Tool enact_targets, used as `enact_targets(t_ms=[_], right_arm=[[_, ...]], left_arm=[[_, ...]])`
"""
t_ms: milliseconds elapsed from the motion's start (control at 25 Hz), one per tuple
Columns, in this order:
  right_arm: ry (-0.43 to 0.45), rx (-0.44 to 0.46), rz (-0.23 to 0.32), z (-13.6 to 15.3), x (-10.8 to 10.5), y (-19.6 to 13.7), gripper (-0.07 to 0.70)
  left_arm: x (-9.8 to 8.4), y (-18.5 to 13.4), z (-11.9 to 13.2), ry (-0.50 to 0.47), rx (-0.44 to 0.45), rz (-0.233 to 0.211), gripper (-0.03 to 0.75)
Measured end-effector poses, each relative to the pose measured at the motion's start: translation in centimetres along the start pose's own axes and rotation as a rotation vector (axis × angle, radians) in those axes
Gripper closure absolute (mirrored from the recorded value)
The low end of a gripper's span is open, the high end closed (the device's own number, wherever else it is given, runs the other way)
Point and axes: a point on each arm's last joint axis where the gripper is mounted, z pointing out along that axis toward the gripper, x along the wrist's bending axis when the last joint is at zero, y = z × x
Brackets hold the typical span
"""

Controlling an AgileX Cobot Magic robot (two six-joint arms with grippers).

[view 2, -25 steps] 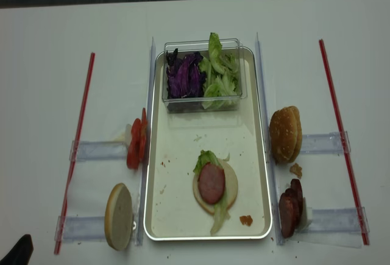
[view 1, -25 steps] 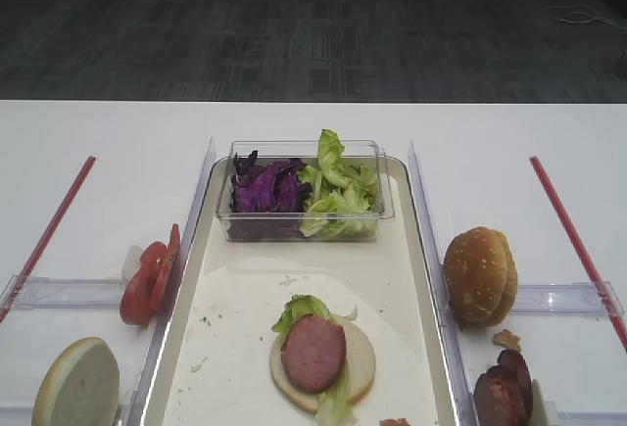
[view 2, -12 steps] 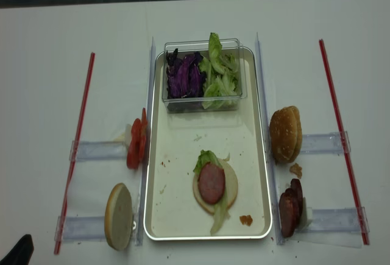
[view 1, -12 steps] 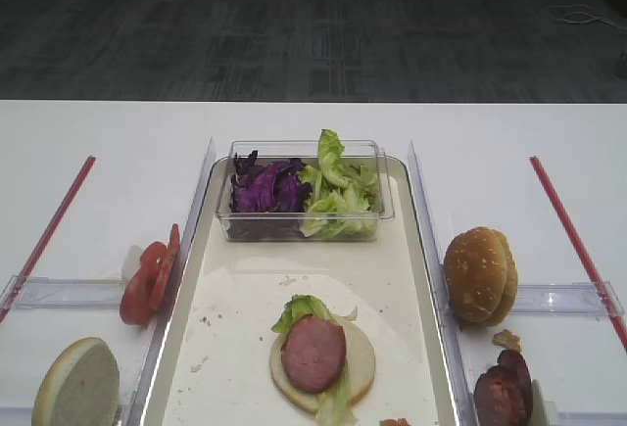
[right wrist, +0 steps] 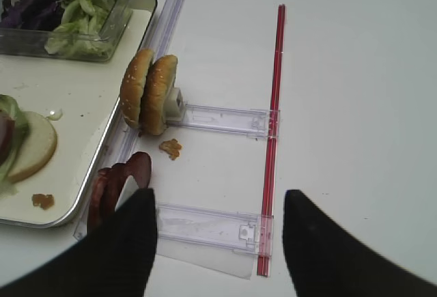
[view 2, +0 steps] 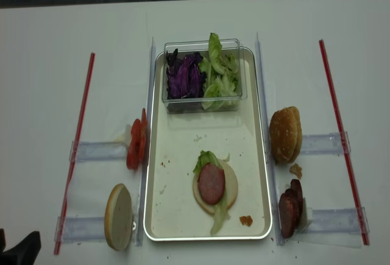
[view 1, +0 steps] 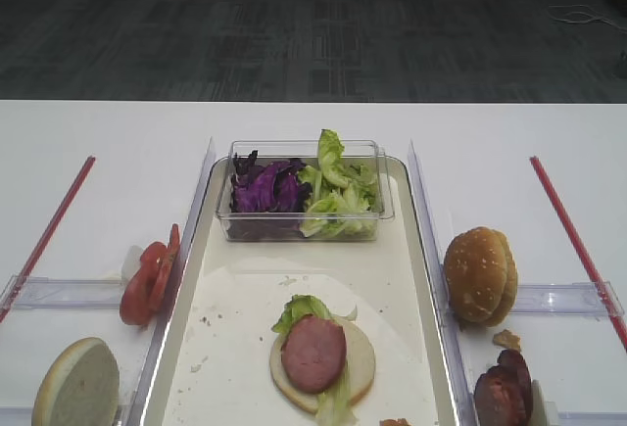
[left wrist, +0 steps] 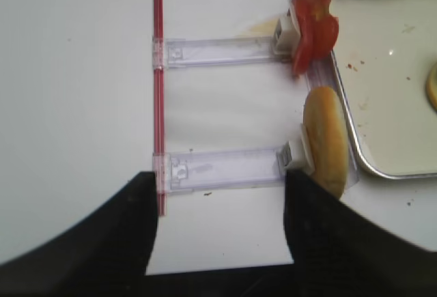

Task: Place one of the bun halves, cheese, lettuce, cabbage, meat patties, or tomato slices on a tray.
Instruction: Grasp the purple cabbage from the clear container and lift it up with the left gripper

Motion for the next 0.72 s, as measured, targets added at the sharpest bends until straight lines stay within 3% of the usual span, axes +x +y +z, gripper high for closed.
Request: enact_targets(t_ms=[400, 720], right_arm=[[0.0, 0.0, 0.0, 0.0, 0.0, 0.0, 0.198], [0.0, 0.0, 0.002, 0.0, 0.0, 0.0, 0.198]], left_arm=[[-0.1, 2.9, 2.3, 0.002, 0.218, -0.039, 0.324], [-0.3, 6.4, 3.9, 0.01, 0.329, -0.044, 0.324]])
